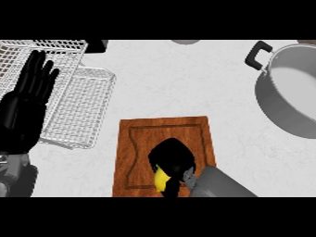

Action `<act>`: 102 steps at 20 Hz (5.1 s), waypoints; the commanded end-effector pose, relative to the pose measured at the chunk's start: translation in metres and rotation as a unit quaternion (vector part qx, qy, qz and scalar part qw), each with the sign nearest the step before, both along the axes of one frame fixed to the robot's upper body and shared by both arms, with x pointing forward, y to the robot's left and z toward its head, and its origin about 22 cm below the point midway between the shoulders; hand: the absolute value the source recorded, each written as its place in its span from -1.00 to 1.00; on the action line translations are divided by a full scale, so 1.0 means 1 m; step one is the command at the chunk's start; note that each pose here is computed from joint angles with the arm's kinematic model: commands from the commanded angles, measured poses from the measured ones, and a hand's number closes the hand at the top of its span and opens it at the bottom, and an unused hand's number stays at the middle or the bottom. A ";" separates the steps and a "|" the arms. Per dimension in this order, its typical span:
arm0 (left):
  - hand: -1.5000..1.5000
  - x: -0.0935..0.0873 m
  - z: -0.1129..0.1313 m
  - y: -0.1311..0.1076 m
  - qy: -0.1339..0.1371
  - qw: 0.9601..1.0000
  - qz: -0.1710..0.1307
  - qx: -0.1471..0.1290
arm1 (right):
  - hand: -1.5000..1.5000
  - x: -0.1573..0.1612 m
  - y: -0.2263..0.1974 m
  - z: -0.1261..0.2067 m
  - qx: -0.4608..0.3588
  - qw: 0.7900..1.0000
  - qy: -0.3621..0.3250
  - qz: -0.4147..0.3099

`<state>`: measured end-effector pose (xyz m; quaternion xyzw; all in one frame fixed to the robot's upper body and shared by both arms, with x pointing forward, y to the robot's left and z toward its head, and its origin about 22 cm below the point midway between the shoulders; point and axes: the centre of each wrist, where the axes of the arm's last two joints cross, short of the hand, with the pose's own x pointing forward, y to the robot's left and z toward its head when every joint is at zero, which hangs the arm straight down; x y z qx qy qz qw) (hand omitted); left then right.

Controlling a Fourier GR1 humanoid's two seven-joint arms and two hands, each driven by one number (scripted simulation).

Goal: Pick the lemon from the cutting board and place it in the pot

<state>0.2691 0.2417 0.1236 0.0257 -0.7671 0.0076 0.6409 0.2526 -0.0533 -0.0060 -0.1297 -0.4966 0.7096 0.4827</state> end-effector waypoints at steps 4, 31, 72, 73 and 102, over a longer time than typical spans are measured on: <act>0.00 -0.007 -0.025 0.032 0.066 0.994 0.083 0.020 | 1.00 -0.075 -0.073 -0.022 0.029 0.980 0.059 0.188; 0.00 -0.018 -0.020 0.041 0.066 0.993 0.094 0.020 | 1.00 -0.055 -0.333 0.151 0.386 0.890 -0.230 -0.075; 0.00 0.017 -0.026 -0.006 0.050 0.998 0.016 0.020 | -1.00 0.083 -0.385 0.058 0.390 0.892 -0.124 -0.191; 0.00 0.018 -0.023 0.006 0.054 0.998 0.029 0.023 | -1.00 0.077 -0.396 0.058 0.427 0.877 -0.127 -0.181; 0.00 0.015 -0.009 -0.006 0.038 0.999 0.025 0.014 | -1.00 0.039 -0.502 0.144 0.540 0.800 -0.075 -0.251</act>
